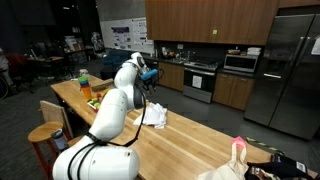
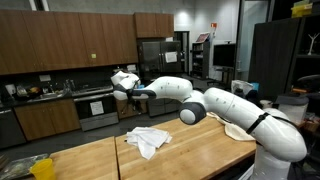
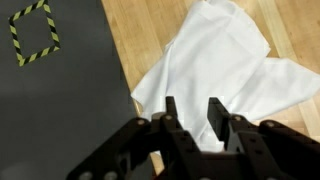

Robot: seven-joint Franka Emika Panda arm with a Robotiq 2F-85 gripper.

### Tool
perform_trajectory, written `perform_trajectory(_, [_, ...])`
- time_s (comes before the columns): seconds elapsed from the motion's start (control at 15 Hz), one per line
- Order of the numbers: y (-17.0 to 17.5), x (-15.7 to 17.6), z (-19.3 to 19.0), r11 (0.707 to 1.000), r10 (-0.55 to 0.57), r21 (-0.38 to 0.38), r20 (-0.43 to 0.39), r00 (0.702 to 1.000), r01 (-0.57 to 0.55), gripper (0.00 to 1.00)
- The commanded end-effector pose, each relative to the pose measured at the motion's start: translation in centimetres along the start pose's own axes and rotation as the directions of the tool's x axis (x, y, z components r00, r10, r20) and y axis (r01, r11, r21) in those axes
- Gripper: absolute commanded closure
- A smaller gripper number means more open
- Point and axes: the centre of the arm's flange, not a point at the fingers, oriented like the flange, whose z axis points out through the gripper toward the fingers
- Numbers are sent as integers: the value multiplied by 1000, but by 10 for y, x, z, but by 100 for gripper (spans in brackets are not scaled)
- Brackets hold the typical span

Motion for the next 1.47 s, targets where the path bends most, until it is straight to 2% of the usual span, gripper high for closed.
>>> perform_trajectory(0.0, [-1, 1, 1, 1000, 6, -2, 1, 1000, -6, 57])
perform_trajectory(0.4, [-1, 1, -1, 1000, 19, -7, -2, 1000, -19, 57])
perform_trajectory(0.47, [-1, 1, -2, 1000, 19, -7, -2, 1000, -19, 32])
perform_trajectory(0.6, [3, -12, -6, 996, 86, -28, 69, 994, -84, 28])
perform_trajectory(0.87, [1, -62, -40, 949, 304, -110, 68, 950, -295, 2])
perform_trajectory(1.0, [-3, -82, -58, 942, 321, -127, 77, 944, -310, 0])
perform_trajectory(1.27, [-18, -113, -84, 965, 231, -140, 46, 972, -223, 0])
perform_trajectory(1.4, [-23, -125, -86, 965, 234, -134, 64, 970, -224, 0])
